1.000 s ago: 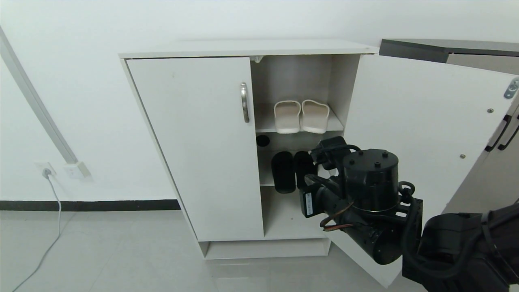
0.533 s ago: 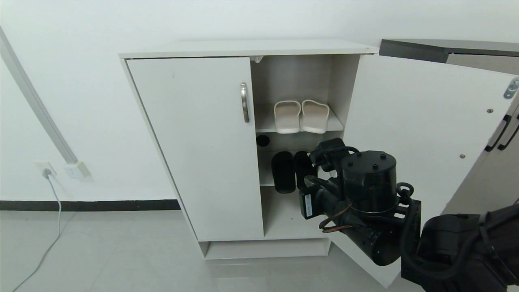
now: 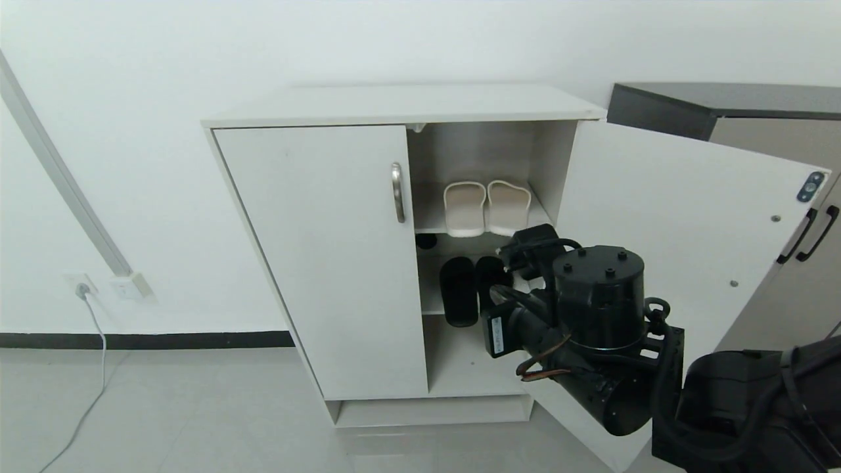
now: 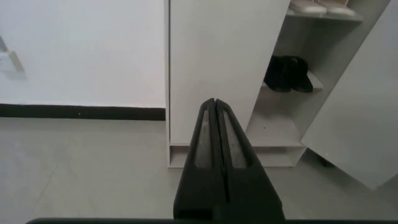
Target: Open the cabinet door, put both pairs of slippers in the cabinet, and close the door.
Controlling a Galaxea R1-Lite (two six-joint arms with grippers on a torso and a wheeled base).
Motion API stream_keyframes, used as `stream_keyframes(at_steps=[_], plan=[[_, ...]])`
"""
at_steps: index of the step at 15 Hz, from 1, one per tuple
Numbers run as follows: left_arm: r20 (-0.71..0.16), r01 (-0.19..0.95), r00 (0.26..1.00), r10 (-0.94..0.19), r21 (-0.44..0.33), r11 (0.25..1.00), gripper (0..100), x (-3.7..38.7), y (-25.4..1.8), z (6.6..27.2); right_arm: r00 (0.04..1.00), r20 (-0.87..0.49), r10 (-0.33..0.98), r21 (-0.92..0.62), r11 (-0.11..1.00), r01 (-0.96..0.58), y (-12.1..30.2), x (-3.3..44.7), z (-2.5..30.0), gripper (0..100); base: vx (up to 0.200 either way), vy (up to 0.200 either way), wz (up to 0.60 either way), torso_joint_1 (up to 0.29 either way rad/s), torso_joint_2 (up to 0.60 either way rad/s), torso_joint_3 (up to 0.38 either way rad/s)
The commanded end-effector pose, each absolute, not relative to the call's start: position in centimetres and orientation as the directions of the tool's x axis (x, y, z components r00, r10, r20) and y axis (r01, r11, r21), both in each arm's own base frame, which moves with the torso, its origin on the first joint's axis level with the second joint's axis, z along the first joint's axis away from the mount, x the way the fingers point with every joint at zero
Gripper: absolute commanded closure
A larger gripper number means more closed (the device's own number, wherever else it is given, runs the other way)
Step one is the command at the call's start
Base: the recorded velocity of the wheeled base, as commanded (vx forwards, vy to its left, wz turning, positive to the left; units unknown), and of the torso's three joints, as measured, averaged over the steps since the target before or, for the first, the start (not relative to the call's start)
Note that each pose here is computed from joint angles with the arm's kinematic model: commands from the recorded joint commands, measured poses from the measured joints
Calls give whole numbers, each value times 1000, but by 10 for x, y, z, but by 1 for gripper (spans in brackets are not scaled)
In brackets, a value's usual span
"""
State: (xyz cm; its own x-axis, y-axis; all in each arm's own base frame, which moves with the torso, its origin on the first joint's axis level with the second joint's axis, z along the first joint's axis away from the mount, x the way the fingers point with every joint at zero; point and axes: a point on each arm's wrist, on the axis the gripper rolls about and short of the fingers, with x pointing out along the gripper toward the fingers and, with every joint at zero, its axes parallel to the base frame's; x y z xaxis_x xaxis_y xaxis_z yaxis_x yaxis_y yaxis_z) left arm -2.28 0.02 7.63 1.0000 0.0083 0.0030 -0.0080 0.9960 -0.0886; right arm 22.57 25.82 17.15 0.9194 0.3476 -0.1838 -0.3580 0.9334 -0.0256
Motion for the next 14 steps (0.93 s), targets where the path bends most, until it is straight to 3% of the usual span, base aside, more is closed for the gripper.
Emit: stream_keyframes(at_steps=[1,14], plan=[[2,-8,1000,8,-89,996,100,-23,0,76,920,-187,344,-27,934,-355,258,226,171,100,0,0,0,12,-515,-349],[0,-6,1000,6,-89,996,100,-23,0,76,919,-197,341,-33,935,-354,259,229,167,100,0,0,0,148,-475,-328]])
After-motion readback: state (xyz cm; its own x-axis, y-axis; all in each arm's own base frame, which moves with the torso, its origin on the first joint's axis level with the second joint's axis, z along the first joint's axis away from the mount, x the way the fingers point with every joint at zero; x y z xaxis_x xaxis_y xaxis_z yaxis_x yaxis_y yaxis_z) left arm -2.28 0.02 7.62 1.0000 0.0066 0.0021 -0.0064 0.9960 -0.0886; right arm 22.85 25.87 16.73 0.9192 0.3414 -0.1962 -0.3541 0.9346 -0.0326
